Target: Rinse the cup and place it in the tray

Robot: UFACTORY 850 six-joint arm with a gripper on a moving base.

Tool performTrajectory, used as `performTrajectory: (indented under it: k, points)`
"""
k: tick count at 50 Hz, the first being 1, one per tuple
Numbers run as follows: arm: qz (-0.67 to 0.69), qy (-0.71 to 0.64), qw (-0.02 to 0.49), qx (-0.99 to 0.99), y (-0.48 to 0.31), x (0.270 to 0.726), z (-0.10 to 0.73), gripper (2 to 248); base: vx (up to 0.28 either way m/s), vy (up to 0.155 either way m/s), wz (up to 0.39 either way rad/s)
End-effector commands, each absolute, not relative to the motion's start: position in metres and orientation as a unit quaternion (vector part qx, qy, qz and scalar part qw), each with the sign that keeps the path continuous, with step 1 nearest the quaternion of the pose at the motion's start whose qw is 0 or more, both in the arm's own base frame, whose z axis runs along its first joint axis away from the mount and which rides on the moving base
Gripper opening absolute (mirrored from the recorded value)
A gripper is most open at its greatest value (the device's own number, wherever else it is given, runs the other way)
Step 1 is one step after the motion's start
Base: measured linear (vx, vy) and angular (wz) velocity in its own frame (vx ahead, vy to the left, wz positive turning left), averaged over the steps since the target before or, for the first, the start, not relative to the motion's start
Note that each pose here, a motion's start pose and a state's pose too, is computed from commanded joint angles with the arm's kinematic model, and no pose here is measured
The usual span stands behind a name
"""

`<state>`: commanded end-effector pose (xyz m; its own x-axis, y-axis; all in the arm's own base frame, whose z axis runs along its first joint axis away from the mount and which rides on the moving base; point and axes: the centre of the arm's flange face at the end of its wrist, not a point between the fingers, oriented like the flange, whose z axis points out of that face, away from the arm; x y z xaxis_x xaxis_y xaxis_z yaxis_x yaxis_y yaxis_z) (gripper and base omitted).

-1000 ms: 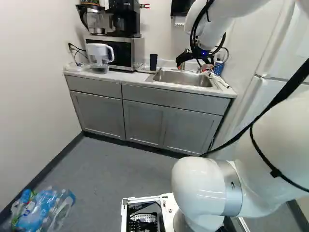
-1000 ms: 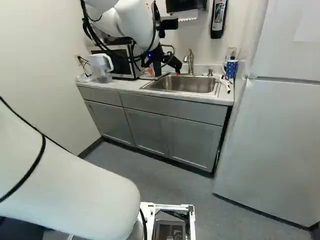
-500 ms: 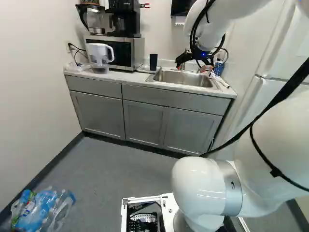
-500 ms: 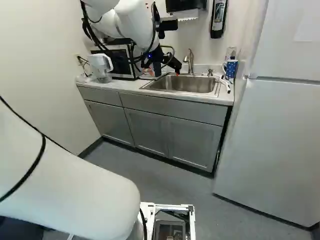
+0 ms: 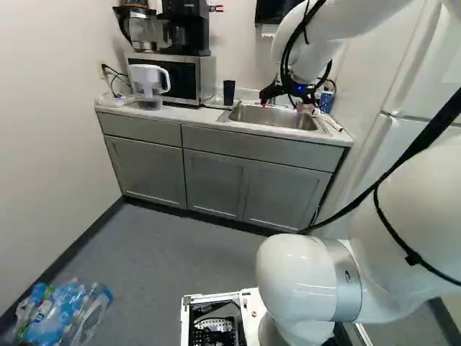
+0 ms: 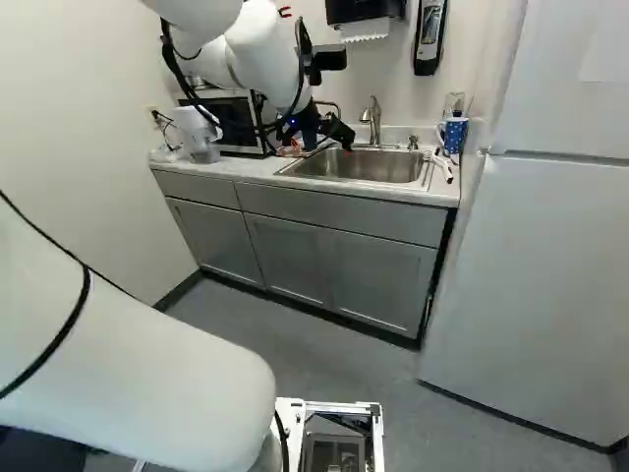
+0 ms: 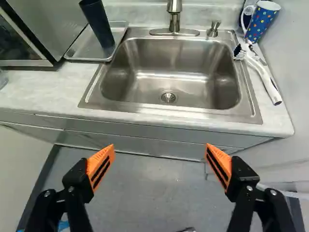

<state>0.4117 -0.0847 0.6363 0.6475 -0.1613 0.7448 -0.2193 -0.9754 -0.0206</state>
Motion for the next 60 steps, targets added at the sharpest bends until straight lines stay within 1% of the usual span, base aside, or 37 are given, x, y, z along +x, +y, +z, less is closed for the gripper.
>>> performTrajectory:
  k: [35,60]
  points:
    - [0.444,-0.082,0.031,0.892,-0.066,0.405,0.571,247,0.0,0.0,0.0]
    - [0.484,-0.058,0.024,0.873,-0.045,0.384,0.505,247,0.0,0.0,0.0]
